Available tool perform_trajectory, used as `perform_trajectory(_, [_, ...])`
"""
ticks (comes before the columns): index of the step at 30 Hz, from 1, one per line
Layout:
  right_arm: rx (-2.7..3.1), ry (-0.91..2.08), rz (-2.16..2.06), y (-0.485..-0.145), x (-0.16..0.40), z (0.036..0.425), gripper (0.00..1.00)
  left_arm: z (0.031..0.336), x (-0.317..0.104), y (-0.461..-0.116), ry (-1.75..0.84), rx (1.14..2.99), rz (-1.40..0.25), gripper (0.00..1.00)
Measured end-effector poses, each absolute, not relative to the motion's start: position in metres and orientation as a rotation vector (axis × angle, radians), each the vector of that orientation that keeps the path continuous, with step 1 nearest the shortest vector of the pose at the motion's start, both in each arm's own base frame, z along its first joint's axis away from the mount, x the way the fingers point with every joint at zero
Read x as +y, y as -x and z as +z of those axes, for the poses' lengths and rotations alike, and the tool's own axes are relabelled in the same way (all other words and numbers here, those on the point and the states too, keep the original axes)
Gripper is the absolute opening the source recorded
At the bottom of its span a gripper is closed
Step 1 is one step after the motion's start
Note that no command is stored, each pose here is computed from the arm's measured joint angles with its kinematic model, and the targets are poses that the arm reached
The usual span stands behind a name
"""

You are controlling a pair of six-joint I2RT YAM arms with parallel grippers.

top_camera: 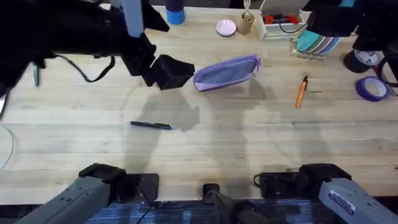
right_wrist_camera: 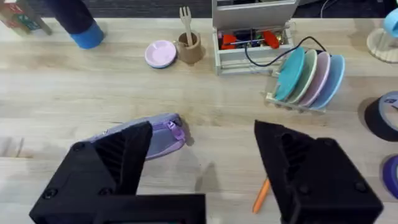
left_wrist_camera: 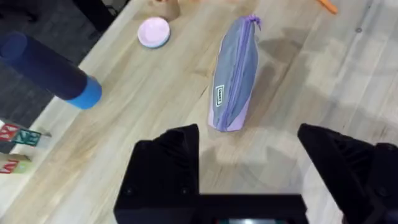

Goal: Unzip the bag, pick up the pens from the table one at a time and place them inside, then zip the bag closed.

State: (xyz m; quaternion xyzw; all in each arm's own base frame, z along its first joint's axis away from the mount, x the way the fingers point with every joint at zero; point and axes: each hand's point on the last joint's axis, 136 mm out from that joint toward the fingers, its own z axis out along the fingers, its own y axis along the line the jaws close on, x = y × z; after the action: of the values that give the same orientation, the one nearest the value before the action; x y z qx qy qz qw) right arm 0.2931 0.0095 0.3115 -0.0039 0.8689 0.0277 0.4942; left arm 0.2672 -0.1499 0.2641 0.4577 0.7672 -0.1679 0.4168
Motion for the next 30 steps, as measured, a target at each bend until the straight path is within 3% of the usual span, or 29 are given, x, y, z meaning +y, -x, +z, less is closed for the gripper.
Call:
perform_trajectory(16, [2.089,0.010,0.067,-0.295,0.010,0.315,0.996,0.189,-0.162,-0.324,-1.171,2.088,-0.492,0.993])
perform_trajectory(17, [2.090,0.010,0.067,-0.295,0.010,0.315,0.996,0.175,-0.165,-0.330,-1.176,2.113,-0.522,0.993])
perform_trajectory(30, [2.089,0.010,0.067,-0.295,0.010,0.315,0.995,0.125,-0.189,-0.346,-1.200,2.132,-0.732,0.994])
